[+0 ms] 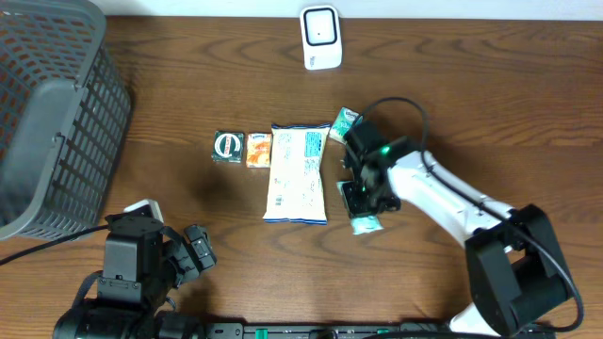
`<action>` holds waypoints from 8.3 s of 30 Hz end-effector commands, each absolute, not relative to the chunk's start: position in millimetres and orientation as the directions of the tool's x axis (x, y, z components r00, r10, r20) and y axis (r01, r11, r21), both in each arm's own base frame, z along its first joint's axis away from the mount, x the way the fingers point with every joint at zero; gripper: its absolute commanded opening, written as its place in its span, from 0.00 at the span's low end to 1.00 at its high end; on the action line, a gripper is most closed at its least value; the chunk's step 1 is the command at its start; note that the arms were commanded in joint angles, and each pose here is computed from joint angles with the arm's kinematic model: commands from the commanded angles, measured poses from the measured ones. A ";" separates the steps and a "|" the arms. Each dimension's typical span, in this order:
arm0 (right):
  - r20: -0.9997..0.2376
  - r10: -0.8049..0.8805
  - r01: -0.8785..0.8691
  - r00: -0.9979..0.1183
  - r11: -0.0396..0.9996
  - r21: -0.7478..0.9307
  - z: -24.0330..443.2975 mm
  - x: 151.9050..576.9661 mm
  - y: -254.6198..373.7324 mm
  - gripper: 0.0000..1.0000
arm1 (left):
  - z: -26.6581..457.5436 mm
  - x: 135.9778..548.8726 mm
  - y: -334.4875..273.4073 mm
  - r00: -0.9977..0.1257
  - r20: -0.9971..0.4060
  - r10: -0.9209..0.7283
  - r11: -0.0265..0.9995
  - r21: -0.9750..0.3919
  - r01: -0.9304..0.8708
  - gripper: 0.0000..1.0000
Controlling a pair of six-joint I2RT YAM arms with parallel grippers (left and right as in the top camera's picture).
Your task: Scan the item barcode
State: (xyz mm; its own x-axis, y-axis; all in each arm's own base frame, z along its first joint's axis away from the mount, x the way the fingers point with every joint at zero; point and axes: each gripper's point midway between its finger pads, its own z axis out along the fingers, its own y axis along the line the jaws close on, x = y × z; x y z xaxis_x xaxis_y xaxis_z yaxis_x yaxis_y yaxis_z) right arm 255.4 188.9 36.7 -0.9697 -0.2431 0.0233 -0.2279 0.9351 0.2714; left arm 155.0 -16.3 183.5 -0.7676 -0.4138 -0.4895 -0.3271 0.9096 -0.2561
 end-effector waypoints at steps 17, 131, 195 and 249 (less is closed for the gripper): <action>-0.081 -0.275 -0.186 -0.958 0.382 0.905 91.6 241.9 231.5 0.01 | 183.1 154.4 -14.2 -0.765 -0.494 -0.414 0.910 -0.249 -0.332 0.98; -0.038 -0.175 -0.171 -0.984 0.981 -0.087 66.0 281.2 140.4 0.41 | 183.2 154.5 -14.2 -0.764 -0.494 -0.414 0.910 -0.249 -0.332 0.98; -0.083 -0.353 -0.311 -0.932 0.660 0.684 98.4 259.9 236.0 0.01 | 183.1 154.4 -14.2 -0.765 -0.494 -0.414 0.910 -0.249 -0.332 0.97; 0.126 0.153 0.178 -0.980 0.960 0.217 30.5 277.0 41.8 0.53 | 183.1 154.4 -14.2 -0.765 -0.494 -0.414 0.910 -0.249 -0.332 0.98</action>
State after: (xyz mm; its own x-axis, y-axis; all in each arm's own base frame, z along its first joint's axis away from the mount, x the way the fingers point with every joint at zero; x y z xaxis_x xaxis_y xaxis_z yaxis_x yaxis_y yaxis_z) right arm 273.4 39.5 29.0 -0.9741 0.1738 0.1445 0.2032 0.9532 0.2238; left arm 155.3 -16.3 183.7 -0.7670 -0.4139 -0.4903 -0.3268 0.9096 -0.2566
